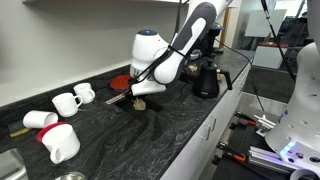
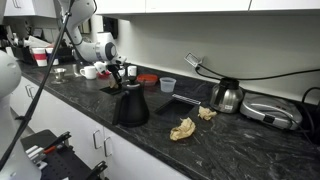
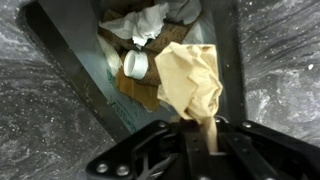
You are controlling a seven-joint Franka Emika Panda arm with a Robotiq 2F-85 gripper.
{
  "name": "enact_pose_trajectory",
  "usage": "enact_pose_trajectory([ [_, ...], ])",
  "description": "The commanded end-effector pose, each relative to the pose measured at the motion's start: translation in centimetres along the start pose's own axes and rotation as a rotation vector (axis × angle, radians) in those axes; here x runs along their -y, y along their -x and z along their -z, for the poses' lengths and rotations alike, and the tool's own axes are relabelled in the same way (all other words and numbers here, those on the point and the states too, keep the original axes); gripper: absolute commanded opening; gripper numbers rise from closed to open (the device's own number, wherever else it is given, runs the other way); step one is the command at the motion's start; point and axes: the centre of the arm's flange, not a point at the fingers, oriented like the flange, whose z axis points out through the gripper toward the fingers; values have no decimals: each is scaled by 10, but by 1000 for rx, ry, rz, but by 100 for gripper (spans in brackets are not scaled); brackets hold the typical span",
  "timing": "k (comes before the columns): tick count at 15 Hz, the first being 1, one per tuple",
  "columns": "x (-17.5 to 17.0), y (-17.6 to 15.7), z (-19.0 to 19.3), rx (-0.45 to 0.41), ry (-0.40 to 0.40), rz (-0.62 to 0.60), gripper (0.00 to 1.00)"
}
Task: Place the brown paper on the left inside the left trash chute
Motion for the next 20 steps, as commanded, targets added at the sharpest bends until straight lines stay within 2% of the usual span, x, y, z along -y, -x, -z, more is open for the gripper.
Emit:
enact_pose_trajectory([
  [1, 3, -7, -4, 15, 2, -12, 40],
  [4, 3, -10, 13, 26, -20, -39, 63],
  [8, 5, -14, 39, -5, -45, -49, 90],
  [10, 2, -16, 51, -15, -55, -55, 100],
  [14, -18, -10, 89, 31, -82, -129, 100],
  [16, -32, 0, 112, 41, -60, -190, 100],
  [18, -50, 15, 137, 92, -25, -239, 100],
  [19, -33, -1, 111, 54, -40, -197, 100],
  [20, -37, 3, 120, 56, -37, -198, 100],
])
